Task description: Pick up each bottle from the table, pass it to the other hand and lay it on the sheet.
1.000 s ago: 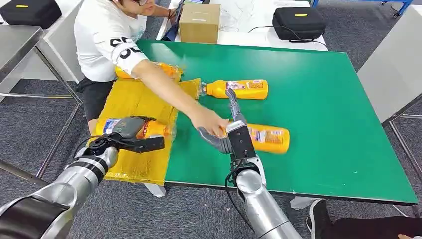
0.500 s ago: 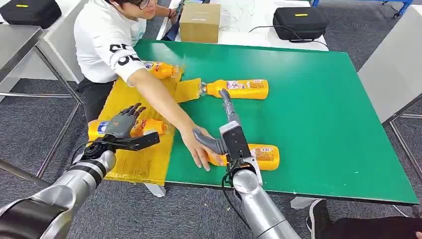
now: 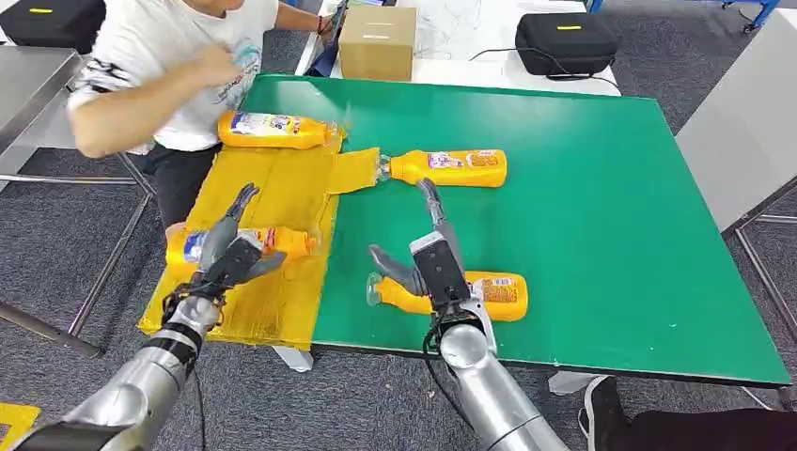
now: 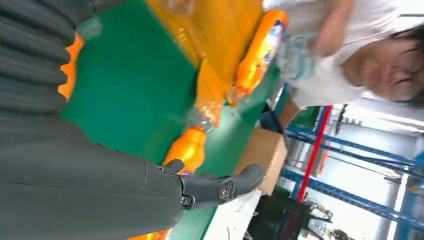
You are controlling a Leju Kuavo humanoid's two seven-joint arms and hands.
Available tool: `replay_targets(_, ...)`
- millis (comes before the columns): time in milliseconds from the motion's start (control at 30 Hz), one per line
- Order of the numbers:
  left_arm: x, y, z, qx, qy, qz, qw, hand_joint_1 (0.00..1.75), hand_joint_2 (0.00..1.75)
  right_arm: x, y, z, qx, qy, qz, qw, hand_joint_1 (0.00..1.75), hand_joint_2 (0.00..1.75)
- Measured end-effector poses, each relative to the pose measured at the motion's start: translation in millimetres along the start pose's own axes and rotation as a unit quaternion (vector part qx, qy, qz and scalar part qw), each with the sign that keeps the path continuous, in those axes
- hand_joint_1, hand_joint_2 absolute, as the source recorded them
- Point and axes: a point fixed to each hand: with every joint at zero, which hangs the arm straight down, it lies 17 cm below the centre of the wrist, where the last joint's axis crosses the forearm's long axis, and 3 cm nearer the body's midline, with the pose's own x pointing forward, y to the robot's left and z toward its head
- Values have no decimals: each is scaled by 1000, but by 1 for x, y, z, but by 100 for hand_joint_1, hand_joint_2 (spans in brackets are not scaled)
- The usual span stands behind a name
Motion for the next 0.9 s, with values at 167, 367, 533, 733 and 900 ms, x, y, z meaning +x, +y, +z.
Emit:
replay_targets(167, 15, 1, 2, 16, -17, 22, 999, 0, 175, -9, -3, 5, 1, 8, 12, 1000, 0, 175)
replay_targets(367, 28, 1, 5, 32, -21, 111, 993, 0, 175, -30, -9, 12, 3, 40, 70, 997, 0, 175)
replay_targets(533, 37, 1, 6, 59, -21, 152, 986, 0, 175, -71, -21, 33, 19, 84, 148, 985, 0, 175)
replay_targets(733, 45, -3, 2, 78, -15, 209, 975, 0, 175, -125, -44, 61, 43, 154, 235, 959, 0, 175)
replay_targets(900, 55, -14, -1, 76, -11, 252, 965, 0, 175, -154, -63, 78, 63, 189, 289, 936, 0, 175)
